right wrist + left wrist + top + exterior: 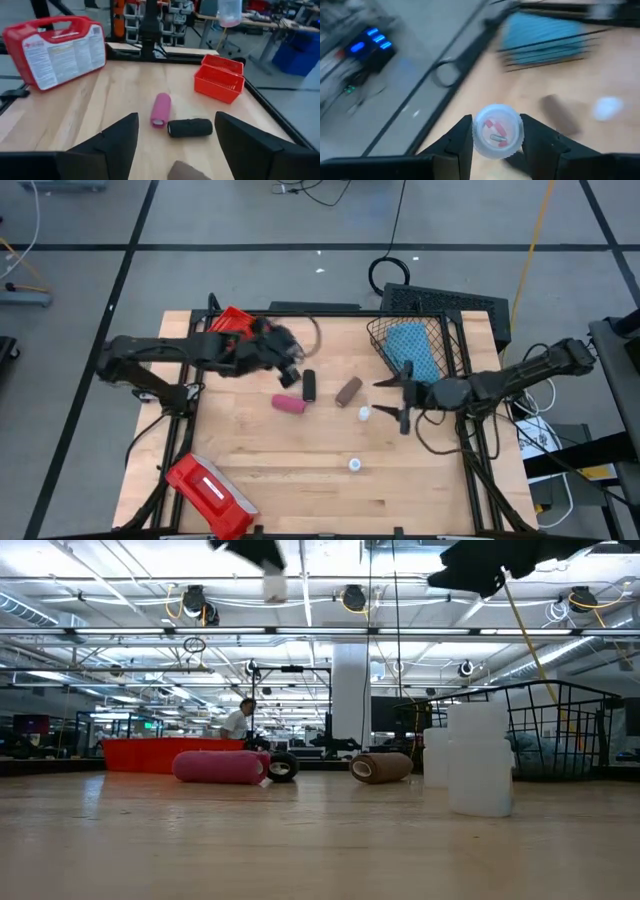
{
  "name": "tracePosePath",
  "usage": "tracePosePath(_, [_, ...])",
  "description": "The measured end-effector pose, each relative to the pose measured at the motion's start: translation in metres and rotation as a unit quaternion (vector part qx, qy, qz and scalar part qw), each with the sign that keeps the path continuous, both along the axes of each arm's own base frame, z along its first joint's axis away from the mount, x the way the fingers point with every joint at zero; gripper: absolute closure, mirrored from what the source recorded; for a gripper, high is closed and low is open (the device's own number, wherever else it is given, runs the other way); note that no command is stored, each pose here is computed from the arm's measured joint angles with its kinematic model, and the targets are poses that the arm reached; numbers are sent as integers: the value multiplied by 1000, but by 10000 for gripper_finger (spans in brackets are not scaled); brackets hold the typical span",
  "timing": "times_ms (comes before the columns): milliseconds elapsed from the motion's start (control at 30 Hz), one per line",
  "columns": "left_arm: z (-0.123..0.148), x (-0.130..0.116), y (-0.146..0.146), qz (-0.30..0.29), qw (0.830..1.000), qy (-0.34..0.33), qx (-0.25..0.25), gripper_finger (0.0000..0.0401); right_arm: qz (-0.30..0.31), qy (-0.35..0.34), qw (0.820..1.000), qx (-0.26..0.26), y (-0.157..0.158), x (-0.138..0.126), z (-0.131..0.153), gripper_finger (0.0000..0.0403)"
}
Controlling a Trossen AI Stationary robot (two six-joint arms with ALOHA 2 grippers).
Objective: Pick & place medical supplies in basket/bin
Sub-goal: Put the middle transparent pill bottle into the left red bin
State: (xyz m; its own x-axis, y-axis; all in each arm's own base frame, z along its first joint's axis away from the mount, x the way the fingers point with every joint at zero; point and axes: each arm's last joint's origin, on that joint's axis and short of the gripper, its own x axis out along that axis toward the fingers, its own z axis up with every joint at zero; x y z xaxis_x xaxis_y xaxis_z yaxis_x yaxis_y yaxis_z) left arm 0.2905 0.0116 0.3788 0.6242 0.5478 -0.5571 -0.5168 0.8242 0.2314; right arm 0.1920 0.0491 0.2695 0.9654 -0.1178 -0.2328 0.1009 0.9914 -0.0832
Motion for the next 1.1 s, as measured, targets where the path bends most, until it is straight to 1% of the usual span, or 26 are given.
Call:
tracePosePath(100, [-11,-29,30,88,995,-42,-14,263,5,-11,1000,-16,-5,-14,-1,159])
tracePosePath(167, [-19,-48,52,153,985,-81,-29,263,5,-21,999,-31,-8,-23,-3,162])
tracePosePath(233, [-31,-66,73,215,969,-111,-51,263,2,-28,999,-45,-12,-28,-6,165])
tracePosePath(300, [-47,-82,90,267,952,-123,-80,263,-4,-39,998,-50,-16,-33,-10,168])
tracePosePath(400, [-70,-100,110,330,925,-143,-127,263,-13,-56,997,-51,-20,-38,-15,171])
tracePosePath(500, [-91,-108,120,359,910,-137,-156,263,-17,-60,996,-58,-23,-40,-25,171])
tracePosePath(567, [-104,-111,124,378,903,-122,-164,263,-20,-67,996,-58,-24,-40,-30,171])
tracePosePath(667, [-113,-117,132,409,889,-124,-166,263,-22,-82,995,-54,-24,-40,-32,172])
tracePosePath(767, [-116,-126,140,436,876,-121,-166,263,-22,-118,990,-70,-24,-40,-25,172])
tracePosePath(867, [-115,-133,150,456,865,-136,-161,263,-24,-142,987,-63,-24,-40,-20,172])
tracePosePath(967, [-115,-141,157,471,854,-140,-168,263,-24,-129,990,-56,-24,-40,-23,172])
tracePosePath(1100, [-117,-147,161,481,848,-135,-179,263,-23,-94,994,-48,-24,-40,-30,172])
